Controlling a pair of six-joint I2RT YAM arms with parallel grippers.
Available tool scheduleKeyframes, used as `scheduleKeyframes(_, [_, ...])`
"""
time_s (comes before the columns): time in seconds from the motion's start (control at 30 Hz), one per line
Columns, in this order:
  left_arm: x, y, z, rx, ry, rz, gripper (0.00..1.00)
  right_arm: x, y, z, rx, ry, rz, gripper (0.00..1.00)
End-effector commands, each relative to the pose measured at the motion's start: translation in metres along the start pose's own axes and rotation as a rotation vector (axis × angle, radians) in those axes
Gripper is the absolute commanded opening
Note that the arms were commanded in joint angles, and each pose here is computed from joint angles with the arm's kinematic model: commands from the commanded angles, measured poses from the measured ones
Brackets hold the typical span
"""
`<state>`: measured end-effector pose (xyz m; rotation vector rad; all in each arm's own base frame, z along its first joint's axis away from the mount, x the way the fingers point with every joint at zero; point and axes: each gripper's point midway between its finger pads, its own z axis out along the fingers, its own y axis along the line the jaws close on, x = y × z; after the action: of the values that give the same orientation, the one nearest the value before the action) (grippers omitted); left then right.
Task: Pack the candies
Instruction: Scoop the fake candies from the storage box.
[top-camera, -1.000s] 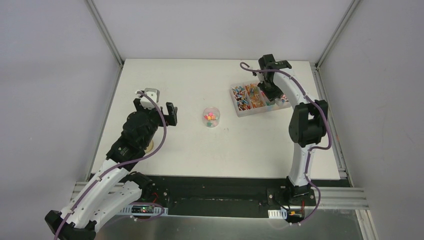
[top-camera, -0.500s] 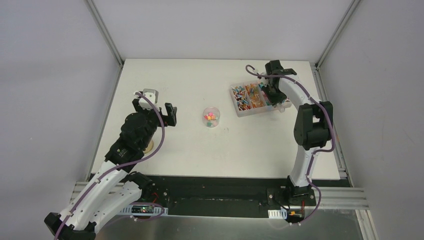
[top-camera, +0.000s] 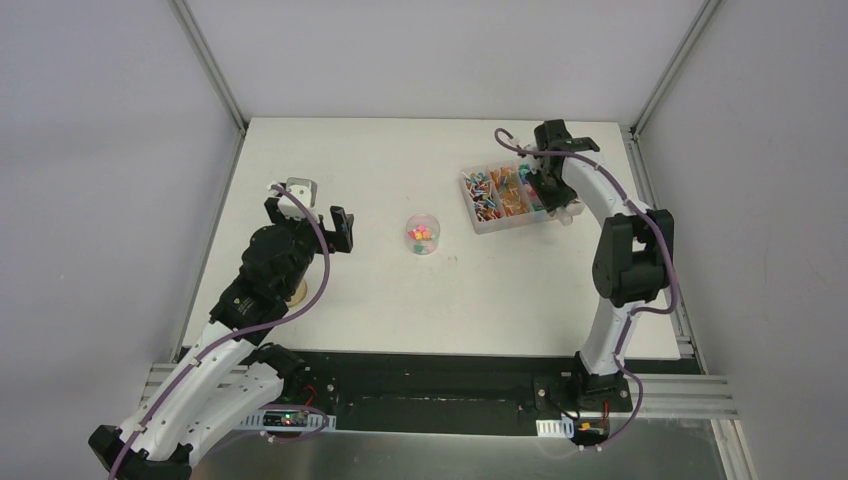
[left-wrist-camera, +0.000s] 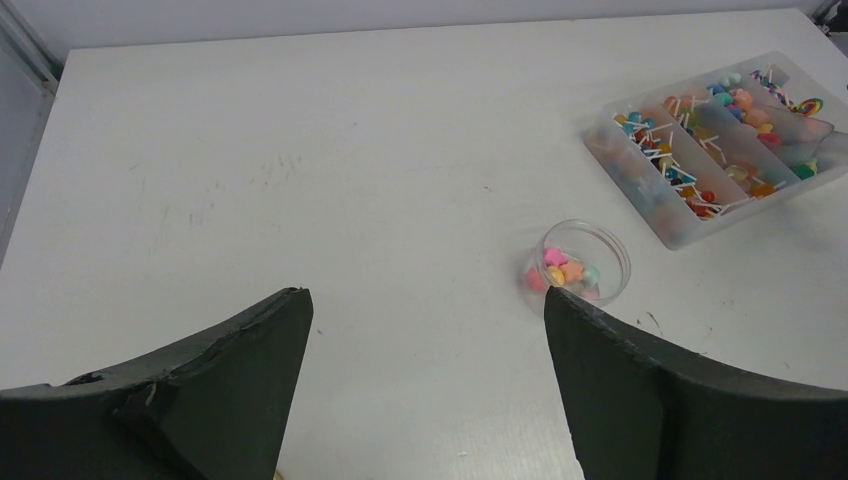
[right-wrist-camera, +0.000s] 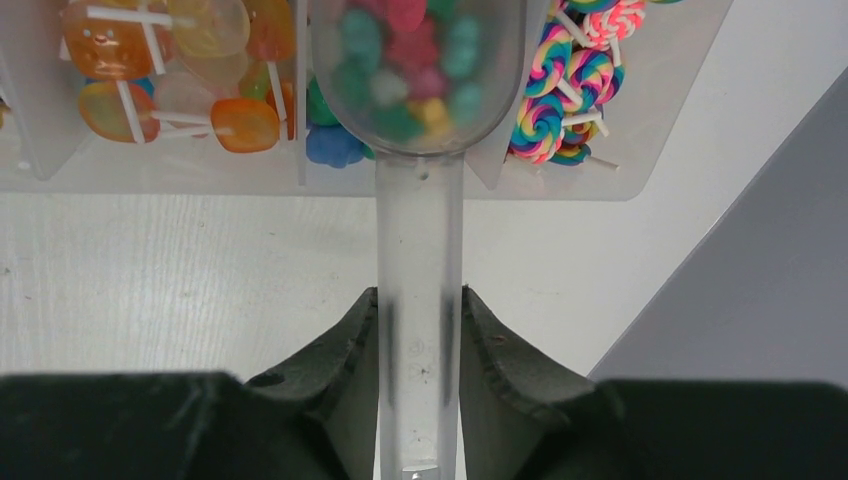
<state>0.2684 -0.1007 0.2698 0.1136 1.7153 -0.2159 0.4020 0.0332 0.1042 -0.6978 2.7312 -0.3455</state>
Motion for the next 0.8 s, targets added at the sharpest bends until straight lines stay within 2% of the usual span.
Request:
scheduleKeyframes(0.0, [-0.013, 0.000, -0.001, 0.008, -0.048, 0.000, 0.89, 0.002, -0.005, -0.030, 0.015, -0.048, 0.008, 0.00])
scheduleKeyframes(0.27, [-0.013, 0.000, -0.002, 0.010, -0.051, 0.001, 0.89, 0.014, -0.004, -0.032, 0.021, -0.039, 0.011, 0.00])
scheduleKeyframes(0.77, [-0.014, -0.001, -0.003, 0.018, -0.056, 0.005, 0.89, 0.019, -0.004, -0.043, 0.030, -0.152, 0.054, 0.00])
